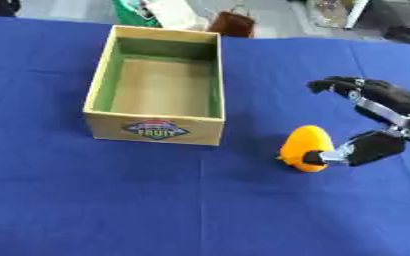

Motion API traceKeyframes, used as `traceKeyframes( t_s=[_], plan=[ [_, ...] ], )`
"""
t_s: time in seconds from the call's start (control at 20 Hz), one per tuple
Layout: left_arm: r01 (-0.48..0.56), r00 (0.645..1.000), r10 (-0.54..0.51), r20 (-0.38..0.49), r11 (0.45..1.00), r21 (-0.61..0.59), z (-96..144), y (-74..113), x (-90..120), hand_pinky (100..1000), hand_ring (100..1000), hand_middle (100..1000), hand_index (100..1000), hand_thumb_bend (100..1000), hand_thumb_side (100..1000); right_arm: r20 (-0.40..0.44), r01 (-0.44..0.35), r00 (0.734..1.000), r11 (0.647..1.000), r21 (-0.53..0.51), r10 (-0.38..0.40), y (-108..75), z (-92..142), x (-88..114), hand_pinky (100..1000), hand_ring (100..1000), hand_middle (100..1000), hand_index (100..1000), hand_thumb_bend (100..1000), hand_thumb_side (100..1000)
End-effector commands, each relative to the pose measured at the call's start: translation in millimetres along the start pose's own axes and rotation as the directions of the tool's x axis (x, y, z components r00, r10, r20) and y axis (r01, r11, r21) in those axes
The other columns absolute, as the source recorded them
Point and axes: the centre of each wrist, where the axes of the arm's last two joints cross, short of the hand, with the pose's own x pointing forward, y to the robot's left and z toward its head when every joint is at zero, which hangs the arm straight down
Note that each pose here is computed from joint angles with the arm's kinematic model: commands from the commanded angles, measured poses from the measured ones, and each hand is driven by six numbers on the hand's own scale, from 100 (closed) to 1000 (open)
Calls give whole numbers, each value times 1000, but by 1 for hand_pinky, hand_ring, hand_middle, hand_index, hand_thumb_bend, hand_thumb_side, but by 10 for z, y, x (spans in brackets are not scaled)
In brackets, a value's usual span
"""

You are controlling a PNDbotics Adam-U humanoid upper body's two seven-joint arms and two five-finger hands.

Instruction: Pick up objects on the table and place them in the box.

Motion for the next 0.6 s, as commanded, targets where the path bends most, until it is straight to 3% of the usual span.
traceKeyframes(
  t_s=[0.05, 0.6],
  plan=[
    [4, 999, -3, 37, 1000, -19, -54, 7, 85, 466, 352, 458, 538, 100, 787, -19, -53, 998, 998, 30, 53, -47, 20, 36, 920, 1000, 872, 1000, 695, 604],
    [0, 999, 0, 36, 1000, -23, -49, 0, 82, 468, 353, 459, 538, 100, 788, -117, -51, 991, 992, 114, 65, 98, -19, 27, 910, 1000, 872, 1000, 662, 615]
  ],
)
